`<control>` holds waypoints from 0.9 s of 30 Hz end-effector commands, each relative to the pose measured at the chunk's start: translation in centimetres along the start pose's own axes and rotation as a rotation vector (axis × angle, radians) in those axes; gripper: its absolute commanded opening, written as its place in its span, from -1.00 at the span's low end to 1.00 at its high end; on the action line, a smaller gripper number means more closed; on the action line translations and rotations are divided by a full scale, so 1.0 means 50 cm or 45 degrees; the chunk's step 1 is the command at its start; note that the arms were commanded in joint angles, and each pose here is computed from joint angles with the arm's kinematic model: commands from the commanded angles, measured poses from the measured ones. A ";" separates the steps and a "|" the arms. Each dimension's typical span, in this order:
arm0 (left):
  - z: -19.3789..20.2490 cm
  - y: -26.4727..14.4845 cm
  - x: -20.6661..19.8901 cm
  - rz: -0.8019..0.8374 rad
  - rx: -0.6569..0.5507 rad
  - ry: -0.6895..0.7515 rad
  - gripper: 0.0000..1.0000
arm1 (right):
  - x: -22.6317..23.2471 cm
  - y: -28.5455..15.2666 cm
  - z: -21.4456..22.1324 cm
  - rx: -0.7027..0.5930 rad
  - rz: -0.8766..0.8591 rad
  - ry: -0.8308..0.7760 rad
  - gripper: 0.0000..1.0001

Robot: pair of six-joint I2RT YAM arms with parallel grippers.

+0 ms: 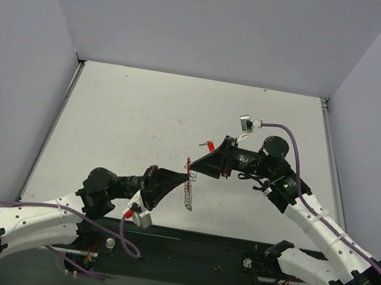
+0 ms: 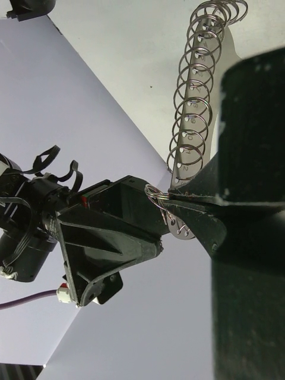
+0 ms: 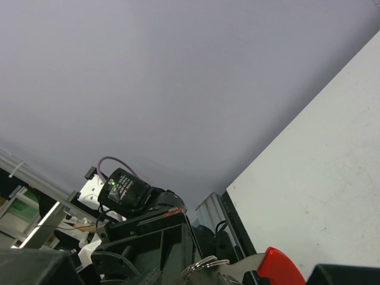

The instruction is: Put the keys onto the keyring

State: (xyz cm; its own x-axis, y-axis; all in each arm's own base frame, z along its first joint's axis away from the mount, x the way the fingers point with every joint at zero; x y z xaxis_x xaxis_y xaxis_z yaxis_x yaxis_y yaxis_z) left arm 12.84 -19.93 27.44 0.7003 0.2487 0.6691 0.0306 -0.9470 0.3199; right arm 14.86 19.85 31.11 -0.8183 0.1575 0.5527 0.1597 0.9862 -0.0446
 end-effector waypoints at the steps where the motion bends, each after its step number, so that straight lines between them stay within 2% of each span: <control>1: -0.031 0.009 0.030 -0.071 -0.018 0.108 -1.00 | 0.016 0.004 -0.014 -0.049 -0.013 -0.022 -0.19; 5: -0.036 0.007 0.032 -0.093 -0.006 0.121 -1.00 | 0.019 -0.003 -0.011 -0.032 0.026 -0.036 -0.16; 8: -0.037 0.003 0.035 -0.134 0.006 0.104 -1.00 | 0.018 -0.005 -0.007 -0.030 0.036 -0.032 0.05; 9: -0.040 0.002 0.037 -0.165 -0.003 0.074 -1.00 | 0.018 -0.007 -0.008 -0.041 0.041 -0.036 0.21; 12: -0.042 -0.004 0.045 -0.258 0.004 0.003 -1.00 | 0.018 -0.011 -0.005 -0.059 0.060 -0.047 0.39; 16: -0.054 -0.008 0.054 -0.353 -0.027 -0.126 -1.00 | 0.031 -0.024 -0.008 -0.078 0.055 -0.158 0.44; 20: -0.083 -0.005 0.069 -0.380 -0.045 -0.292 -1.00 | 0.041 -0.049 -0.004 -0.015 0.162 -0.397 0.51; 21: -0.080 -0.003 0.067 -0.376 0.002 -0.375 -1.00 | 0.036 -0.057 0.005 0.044 0.191 -0.481 0.52; 22: -0.083 -0.002 0.071 -0.385 0.019 -0.414 -1.00 | 0.044 -0.062 -0.007 0.036 0.213 -0.542 0.52; 27: -0.102 0.004 0.091 -0.428 0.102 -0.557 -1.00 | 0.062 -0.054 0.002 0.127 0.205 -0.744 0.46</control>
State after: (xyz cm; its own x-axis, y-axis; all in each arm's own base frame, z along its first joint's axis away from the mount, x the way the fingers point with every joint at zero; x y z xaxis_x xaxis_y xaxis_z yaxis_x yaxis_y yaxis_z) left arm 12.60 -18.48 31.75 0.8415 0.4202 0.3395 0.2731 -0.8732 0.4037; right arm 12.18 17.73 31.96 -0.9348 0.2866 0.2098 0.2572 0.9536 -0.1566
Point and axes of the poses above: each gripper's point midway between its finger pads, its own y axis out along the fingers, its own x axis along the line the jaws close on, z = x × y, the point moved 10 cm from there along -y, back along the fingers, and after that the axes turned 14 degrees about -y, right-handed, at the moved point
